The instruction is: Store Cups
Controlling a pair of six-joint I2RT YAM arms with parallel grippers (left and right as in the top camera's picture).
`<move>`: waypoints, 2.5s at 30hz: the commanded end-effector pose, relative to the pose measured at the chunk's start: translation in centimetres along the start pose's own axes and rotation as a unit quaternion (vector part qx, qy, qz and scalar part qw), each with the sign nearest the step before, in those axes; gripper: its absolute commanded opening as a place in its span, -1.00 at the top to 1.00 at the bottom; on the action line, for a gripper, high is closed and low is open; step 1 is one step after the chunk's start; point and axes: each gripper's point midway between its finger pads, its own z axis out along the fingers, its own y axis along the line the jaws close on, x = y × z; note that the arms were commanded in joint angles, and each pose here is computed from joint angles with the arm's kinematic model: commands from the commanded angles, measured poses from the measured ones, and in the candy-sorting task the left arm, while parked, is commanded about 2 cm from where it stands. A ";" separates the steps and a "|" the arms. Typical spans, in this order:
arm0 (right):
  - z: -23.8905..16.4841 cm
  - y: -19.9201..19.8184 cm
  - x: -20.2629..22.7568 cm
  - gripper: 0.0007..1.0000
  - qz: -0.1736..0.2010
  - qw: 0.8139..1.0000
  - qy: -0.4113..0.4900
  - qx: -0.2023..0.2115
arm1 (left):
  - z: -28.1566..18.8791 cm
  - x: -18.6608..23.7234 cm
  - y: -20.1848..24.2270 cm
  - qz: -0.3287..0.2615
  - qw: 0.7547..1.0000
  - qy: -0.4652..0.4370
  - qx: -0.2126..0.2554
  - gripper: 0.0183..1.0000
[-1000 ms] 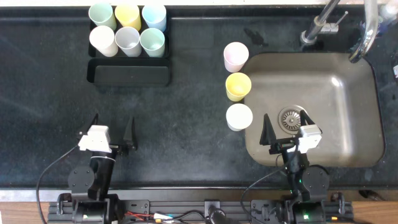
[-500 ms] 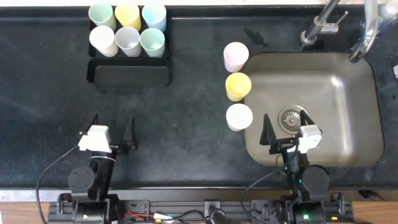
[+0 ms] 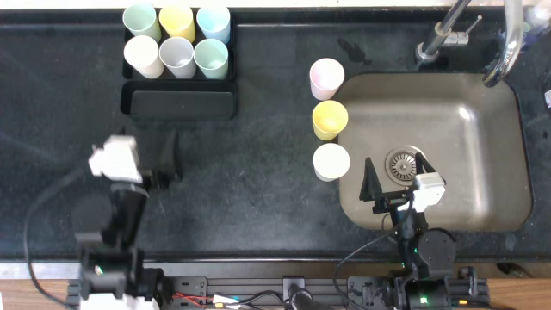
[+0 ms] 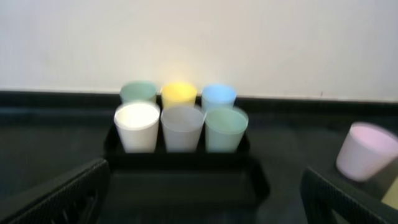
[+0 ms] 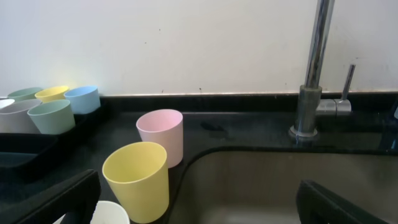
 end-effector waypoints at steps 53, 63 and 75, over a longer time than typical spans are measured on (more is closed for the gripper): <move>0.0 0.0 0.3 -1.00 0.002 1.000 -0.001 0.000 | 22.8 10.8 -25.5 -0.074 0.869 0.489 0.008 -1.00; 0.0 -0.1 0.3 -0.99 0.002 1.000 -0.001 0.000 | 24.0 14.0 -25.6 -0.072 0.863 0.500 0.000 -0.95; 0.0 -0.1 0.3 -0.99 0.002 1.000 -0.001 0.000 | 25.0 15.7 -25.9 -0.076 0.863 0.499 -0.003 -0.36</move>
